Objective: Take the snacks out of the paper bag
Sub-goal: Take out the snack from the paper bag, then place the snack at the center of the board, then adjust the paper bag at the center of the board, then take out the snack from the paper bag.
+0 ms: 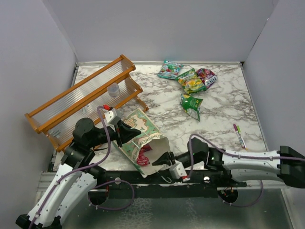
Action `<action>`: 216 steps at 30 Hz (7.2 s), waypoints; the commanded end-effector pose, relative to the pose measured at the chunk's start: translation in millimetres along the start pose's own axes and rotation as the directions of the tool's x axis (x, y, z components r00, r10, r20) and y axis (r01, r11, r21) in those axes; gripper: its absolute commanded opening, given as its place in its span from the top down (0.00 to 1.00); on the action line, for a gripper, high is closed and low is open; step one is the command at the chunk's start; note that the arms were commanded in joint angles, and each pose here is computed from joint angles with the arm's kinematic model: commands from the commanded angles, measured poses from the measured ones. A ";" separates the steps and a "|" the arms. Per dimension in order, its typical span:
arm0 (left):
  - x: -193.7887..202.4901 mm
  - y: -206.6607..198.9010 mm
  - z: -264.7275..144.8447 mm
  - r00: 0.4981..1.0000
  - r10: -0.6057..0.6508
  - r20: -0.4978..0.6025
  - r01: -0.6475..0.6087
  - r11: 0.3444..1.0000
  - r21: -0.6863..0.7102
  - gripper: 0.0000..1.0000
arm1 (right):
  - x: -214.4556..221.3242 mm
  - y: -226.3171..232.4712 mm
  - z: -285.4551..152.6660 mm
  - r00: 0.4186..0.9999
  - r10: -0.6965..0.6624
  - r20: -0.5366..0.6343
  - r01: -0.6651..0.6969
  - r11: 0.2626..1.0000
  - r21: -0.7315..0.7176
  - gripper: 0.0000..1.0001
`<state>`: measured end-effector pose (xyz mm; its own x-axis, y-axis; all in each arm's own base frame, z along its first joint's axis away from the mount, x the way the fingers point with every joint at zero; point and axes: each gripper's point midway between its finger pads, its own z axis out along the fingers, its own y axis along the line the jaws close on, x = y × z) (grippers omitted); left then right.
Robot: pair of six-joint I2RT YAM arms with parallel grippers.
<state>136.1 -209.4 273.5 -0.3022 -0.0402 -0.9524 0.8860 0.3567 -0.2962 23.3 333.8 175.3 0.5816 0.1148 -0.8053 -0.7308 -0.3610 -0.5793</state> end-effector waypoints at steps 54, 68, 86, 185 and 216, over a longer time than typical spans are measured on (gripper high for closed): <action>-12.9 16.3 -5.5 0.995 0.069 0.069 -0.061 0.991 -0.117 1.00 | 51.4 -45.7 10.6 0.864 -0.204 -0.460 0.359 0.891 0.279 0.99; -22.1 43.9 -19.2 0.990 0.091 0.113 -0.052 0.949 -0.310 1.00 | -88.1 -52.6 -41.2 0.929 -0.359 -0.086 0.365 0.861 0.355 0.99; -13.6 42.0 -9.1 0.995 0.057 0.077 -0.035 0.966 -0.257 1.00 | -11.7 -202.1 -165.6 0.954 0.148 -0.260 0.192 0.362 0.912 0.99; -59.9 24.4 21.4 0.980 0.098 0.173 -0.086 0.993 -0.076 1.00 | -49.6 -43.4 53.4 0.995 -0.024 -0.094 0.034 0.993 0.110 0.47; -28.7 11.6 5.4 0.970 0.178 0.164 -0.174 0.984 -0.044 1.00 | 99.5 -46.9 43.2 0.773 0.019 -0.634 0.192 0.946 0.262 0.49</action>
<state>161.1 -206.6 291.3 -0.1150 -0.1285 -0.9850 0.8888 0.4295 -0.1598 81.2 387.7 103.2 0.6749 -0.4840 -0.5571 -0.6992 -0.1778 -0.6925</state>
